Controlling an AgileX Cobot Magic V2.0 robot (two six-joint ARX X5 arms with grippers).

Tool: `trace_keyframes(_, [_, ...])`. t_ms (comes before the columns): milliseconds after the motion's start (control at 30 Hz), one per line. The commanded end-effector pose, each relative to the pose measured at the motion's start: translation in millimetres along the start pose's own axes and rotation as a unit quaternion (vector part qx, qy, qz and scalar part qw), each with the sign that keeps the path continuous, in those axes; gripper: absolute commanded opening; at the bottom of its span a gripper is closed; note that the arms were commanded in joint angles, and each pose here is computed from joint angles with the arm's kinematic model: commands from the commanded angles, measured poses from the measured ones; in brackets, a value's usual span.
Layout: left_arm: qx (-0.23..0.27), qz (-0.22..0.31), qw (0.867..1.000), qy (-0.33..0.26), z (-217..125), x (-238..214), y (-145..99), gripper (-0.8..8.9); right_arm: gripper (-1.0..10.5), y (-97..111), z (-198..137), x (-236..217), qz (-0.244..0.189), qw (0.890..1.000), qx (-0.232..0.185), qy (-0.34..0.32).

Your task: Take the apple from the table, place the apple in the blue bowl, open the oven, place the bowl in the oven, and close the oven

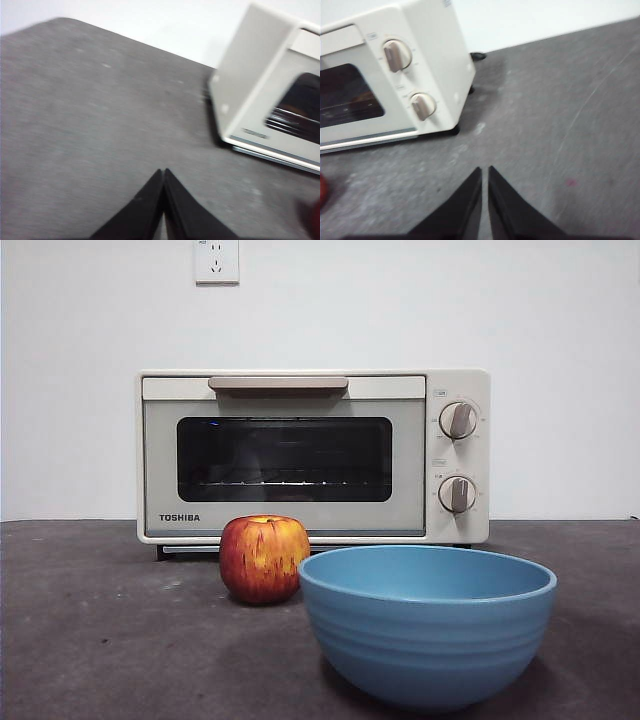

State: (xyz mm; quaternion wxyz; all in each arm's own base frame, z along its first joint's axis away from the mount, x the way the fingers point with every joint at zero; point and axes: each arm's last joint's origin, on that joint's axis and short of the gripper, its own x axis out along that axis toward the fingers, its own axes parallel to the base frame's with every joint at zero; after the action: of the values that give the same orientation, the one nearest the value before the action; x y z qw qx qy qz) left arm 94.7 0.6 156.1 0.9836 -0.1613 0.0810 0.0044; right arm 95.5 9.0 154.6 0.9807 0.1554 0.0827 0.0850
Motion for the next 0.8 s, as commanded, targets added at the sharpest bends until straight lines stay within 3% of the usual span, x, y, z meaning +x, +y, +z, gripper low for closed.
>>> trace_keyframes(33, [-0.022, -0.023, 0.999, 0.037, 0, -3, -2, 0.07, 0.0, 3, 7, -3, 0.009, 0.999, 0.049, 0.000])
trace_keyframes(300, [-0.060, -0.071, 0.995, 0.040, 28, -15, -15, 0.07, 0.0, 17, 41, -16, 0.041, 0.998, 0.047, -0.011])
trace_keyframes(567, [-0.059, -0.136, 0.984, 0.099, 67, -19, -32, 0.07, 0.0, 35, 82, -14, 0.085, 0.994, 0.019, 0.072])
trace_keyframes(800, [-0.016, -0.209, 0.961, 0.181, 102, -17, -50, 0.07, 0.0, 56, 117, 2, 0.155, 0.968, -0.041, 0.195])
